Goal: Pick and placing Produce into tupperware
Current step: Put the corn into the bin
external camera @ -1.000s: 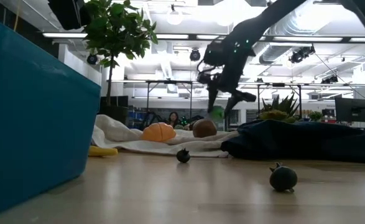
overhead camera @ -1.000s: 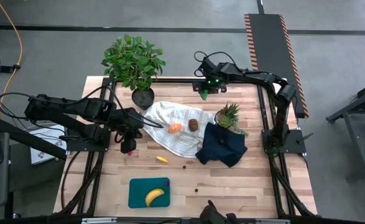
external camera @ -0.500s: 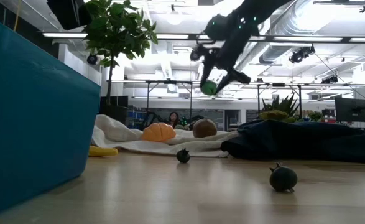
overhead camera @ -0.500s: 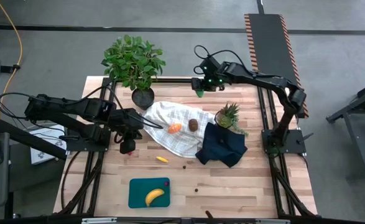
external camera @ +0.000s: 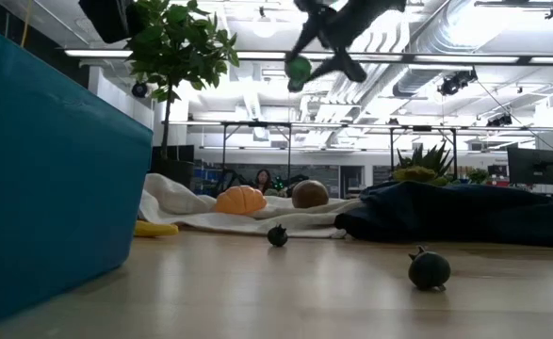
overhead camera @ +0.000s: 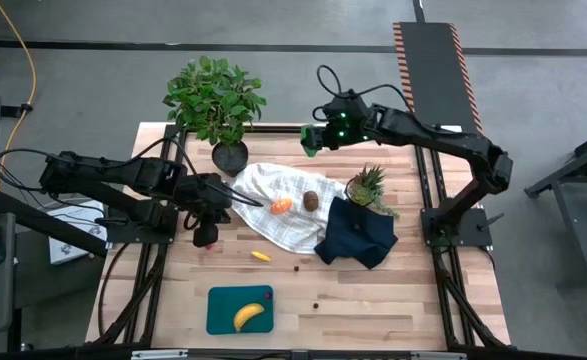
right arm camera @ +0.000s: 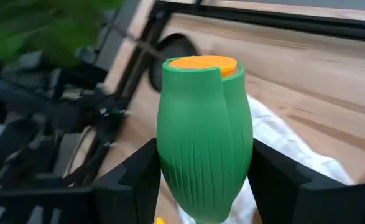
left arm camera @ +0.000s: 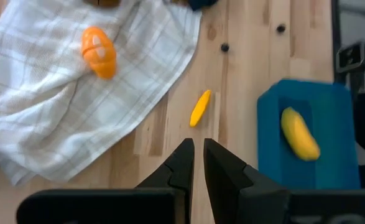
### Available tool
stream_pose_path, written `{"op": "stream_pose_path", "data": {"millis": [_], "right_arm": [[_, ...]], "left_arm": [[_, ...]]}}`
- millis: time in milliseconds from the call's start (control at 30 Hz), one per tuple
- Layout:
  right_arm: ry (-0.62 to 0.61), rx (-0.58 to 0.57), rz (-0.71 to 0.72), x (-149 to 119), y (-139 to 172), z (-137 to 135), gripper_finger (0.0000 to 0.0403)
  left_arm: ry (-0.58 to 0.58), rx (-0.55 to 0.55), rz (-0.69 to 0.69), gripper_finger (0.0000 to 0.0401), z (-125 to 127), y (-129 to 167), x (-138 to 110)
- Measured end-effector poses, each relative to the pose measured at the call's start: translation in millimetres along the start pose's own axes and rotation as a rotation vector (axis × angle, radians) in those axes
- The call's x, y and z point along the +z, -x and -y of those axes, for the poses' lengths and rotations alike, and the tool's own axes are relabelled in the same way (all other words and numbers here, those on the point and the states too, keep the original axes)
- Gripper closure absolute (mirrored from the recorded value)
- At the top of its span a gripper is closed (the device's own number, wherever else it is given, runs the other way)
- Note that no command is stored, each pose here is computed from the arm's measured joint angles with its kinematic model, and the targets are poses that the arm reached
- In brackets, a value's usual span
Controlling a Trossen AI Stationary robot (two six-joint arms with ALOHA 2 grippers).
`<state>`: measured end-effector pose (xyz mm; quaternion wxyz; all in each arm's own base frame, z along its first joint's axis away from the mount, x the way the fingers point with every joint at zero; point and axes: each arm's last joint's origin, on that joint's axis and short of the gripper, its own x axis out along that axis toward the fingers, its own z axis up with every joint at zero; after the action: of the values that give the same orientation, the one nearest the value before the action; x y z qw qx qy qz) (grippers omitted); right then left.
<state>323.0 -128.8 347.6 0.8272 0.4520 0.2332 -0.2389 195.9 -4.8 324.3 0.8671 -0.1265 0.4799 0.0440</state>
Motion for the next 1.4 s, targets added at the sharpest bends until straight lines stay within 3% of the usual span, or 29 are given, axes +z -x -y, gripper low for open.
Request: {"op": "stream_pose_path", "data": {"millis": [467,733,833,1000,1200,1300,1400], "right_arm": [[0.287,0.230,-0.134,-65.2,49.1,-59.9,0.0222],[0.502,0.374,-0.244,-119.3,68.0,-91.3,0.0222],[0.572,0.426,-0.189,-133.6,74.2,-104.4,0.0222],[0.600,0.552,-0.014,-136.7,83.6,-125.2,0.0222],[0.604,0.632,0.063,-133.7,88.5,-133.8,0.0222],[0.604,0.632,0.063,-133.7,88.4,-133.9,0.0222],[0.603,0.633,0.063,-133.7,88.6,-133.9,0.0222]], "left_arm": [[0.192,-0.077,0.124,0.0375,4.6,1.0,13.1],[0.337,-0.315,0.328,0.0375,15.3,9.0,38.0],[0.341,-0.384,0.431,0.0375,18.9,13.2,49.1],[0.364,-0.457,0.508,0.0375,22.6,14.0,60.3],[0.309,-0.502,0.547,0.0371,29.8,7.0,69.2],[0.271,-0.518,0.567,0.0339,35.7,3.1,72.6],[0.252,-0.525,0.586,0.0279,42.1,-0.5,75.0]]}}
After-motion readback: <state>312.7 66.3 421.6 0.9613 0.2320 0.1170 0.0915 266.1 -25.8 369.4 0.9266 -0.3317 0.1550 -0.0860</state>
